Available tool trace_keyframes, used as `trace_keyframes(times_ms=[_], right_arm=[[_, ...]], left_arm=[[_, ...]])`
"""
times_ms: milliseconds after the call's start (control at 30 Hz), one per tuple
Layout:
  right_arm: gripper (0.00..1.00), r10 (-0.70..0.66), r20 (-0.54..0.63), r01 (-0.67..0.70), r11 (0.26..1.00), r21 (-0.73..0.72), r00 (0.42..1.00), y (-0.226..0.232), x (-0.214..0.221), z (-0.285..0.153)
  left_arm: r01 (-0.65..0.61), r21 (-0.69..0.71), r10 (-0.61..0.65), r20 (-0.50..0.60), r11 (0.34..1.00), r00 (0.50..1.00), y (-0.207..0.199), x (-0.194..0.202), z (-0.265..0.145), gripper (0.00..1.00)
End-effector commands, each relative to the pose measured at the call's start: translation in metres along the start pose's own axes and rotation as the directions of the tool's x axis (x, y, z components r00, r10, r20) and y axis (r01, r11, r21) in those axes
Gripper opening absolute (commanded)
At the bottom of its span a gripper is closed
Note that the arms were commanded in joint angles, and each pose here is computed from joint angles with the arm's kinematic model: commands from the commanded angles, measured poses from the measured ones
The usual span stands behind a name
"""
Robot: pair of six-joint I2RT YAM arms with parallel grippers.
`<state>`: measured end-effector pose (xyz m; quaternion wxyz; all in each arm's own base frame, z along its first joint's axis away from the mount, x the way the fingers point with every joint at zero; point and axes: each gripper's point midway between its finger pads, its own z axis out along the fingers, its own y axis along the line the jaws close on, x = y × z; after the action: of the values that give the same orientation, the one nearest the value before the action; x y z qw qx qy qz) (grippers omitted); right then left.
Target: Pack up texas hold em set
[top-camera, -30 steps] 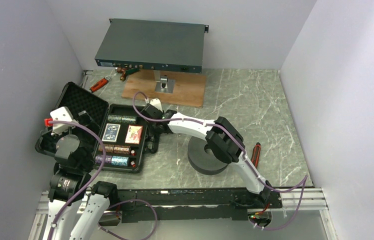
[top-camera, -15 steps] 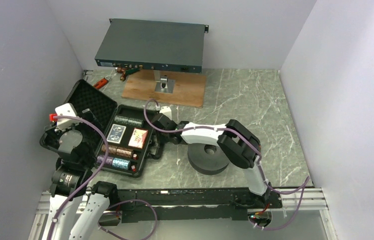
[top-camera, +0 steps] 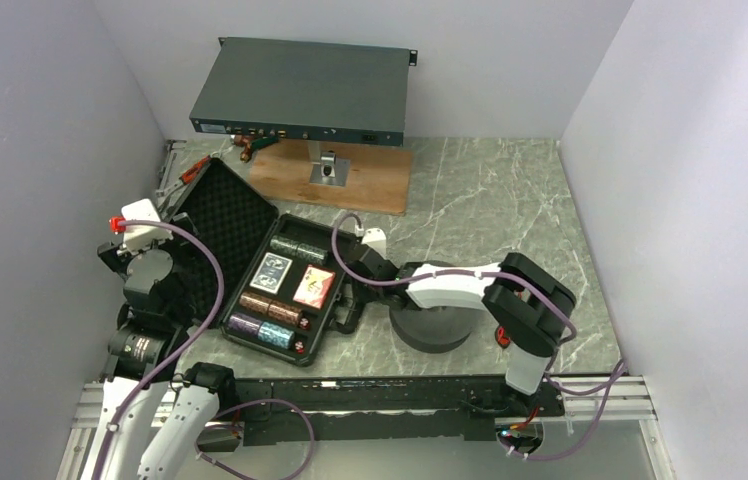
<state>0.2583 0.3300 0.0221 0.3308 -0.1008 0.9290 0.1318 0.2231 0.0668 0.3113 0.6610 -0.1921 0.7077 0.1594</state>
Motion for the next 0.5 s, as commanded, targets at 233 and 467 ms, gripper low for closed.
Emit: trace_keyframes(times_ms=[233,467], right_arm=[[0.41,-0.139,-0.163,0.169,0.969,0.181,0.977,-0.102,0.067,-0.04],[0.43,-0.092,-0.141,0.118,0.975,0.188,0.986,-0.105,0.056,-0.051]], left_arm=[[-0.066,0.066,0.069,-0.039,0.996,0.997,-0.018,-0.004,0.014,0.96],[-0.063,0.006,0.063,-0.076,0.998,0.995,-0.007,-0.011,0.026,0.93]])
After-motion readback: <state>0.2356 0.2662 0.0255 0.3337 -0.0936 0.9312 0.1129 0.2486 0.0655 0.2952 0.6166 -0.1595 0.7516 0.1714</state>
